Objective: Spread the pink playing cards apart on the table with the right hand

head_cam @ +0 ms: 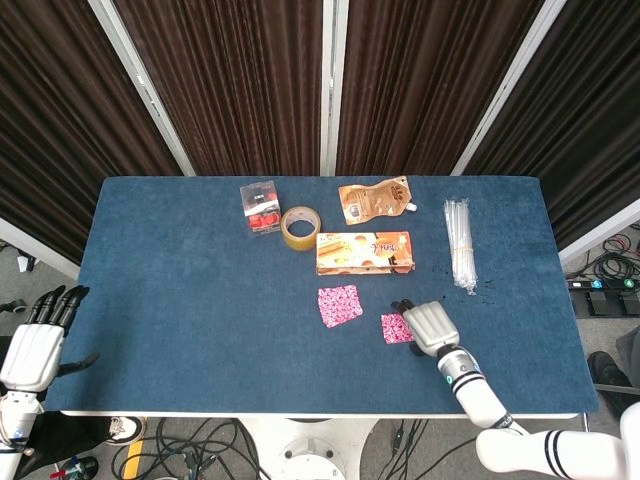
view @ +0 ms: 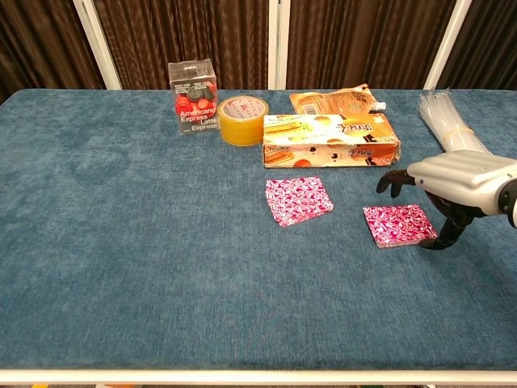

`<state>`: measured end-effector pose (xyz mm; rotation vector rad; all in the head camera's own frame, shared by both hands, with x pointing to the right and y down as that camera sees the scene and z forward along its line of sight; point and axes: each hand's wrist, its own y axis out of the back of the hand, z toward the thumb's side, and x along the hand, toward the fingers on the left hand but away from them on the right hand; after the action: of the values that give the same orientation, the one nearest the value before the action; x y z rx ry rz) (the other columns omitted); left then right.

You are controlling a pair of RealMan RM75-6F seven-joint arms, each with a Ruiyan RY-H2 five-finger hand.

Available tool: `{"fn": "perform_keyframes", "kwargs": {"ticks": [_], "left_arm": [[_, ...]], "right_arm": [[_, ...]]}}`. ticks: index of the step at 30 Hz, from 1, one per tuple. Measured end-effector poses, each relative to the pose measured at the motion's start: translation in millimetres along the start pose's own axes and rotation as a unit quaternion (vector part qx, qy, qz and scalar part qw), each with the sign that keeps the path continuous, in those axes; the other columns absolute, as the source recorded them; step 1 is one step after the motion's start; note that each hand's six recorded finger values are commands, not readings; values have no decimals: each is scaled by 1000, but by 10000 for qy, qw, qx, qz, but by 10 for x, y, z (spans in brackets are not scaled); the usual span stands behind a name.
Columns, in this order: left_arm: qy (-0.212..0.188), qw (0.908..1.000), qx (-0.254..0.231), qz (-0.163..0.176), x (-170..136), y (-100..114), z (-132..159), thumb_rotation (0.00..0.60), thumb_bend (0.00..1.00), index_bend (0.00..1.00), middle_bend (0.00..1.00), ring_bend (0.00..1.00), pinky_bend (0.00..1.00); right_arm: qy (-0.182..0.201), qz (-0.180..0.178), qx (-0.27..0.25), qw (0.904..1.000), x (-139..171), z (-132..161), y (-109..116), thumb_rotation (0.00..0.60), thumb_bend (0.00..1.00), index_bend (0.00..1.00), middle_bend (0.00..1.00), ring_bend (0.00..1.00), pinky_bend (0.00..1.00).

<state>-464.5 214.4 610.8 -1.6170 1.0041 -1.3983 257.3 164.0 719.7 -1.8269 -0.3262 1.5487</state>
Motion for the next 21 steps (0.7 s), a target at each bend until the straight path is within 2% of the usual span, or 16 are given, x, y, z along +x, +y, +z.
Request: {"fn": "perform_keyframes", "kwargs": {"ticks": [21], "left_arm": [[23,10000,-30,-19,-15,-25,-32,600,0,56,71,0,105]], "right_arm": [[-146,-82,193,9997,-78,84,-28,600,147,224,235,663,762]]}}
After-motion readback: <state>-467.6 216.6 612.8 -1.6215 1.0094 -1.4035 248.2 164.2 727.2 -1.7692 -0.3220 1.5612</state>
